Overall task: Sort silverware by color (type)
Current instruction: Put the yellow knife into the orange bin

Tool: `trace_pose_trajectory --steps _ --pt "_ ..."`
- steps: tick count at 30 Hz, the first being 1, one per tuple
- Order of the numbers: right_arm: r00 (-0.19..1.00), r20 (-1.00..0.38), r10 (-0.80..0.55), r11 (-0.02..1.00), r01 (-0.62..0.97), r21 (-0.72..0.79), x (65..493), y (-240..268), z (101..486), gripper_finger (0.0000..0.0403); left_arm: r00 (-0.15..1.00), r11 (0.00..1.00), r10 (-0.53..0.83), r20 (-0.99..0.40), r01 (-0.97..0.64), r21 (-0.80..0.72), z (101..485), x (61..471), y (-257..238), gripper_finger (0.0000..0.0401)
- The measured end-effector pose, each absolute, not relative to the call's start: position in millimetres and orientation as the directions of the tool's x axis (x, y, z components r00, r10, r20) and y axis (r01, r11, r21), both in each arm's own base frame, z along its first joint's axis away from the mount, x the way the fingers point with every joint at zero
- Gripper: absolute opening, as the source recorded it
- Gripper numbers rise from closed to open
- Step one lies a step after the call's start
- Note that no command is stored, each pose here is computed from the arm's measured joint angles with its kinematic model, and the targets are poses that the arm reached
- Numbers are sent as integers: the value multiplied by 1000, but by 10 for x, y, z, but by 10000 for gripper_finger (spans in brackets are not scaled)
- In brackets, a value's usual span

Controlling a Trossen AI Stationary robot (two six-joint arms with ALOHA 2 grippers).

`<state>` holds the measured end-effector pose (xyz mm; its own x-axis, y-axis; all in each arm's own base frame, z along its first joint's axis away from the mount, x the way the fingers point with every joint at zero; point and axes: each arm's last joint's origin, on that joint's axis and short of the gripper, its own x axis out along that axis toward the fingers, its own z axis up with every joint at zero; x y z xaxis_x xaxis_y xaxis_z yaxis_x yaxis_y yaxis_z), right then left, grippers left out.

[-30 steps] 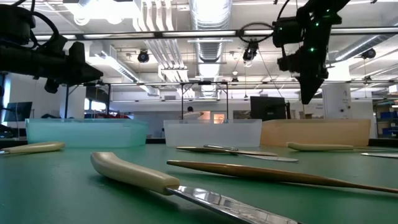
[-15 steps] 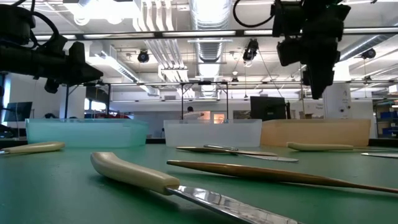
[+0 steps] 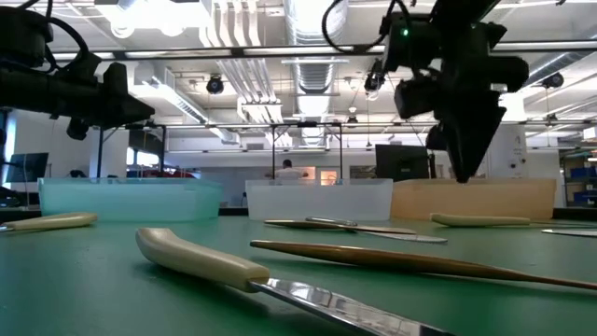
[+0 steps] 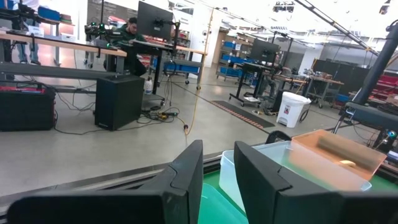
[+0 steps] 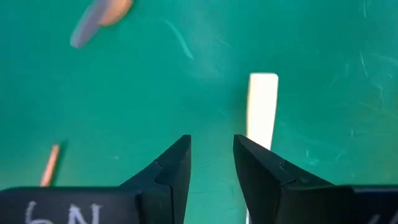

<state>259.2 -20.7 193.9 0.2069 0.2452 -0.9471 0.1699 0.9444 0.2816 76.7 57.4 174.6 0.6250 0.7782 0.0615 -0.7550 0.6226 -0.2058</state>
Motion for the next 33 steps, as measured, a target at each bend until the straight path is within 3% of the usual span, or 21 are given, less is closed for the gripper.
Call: trace_pose_trajectory --steps 21,33 --pt "148 -979 139 982 103 155 2713 -259 1683 117 625 622 778 62 -755 -206 1746 767 574 75" --pt "171 -982 85 983 144 110 2756 -279 1643 198 625 622 778 62 -755 -206 1746 766 574 75"
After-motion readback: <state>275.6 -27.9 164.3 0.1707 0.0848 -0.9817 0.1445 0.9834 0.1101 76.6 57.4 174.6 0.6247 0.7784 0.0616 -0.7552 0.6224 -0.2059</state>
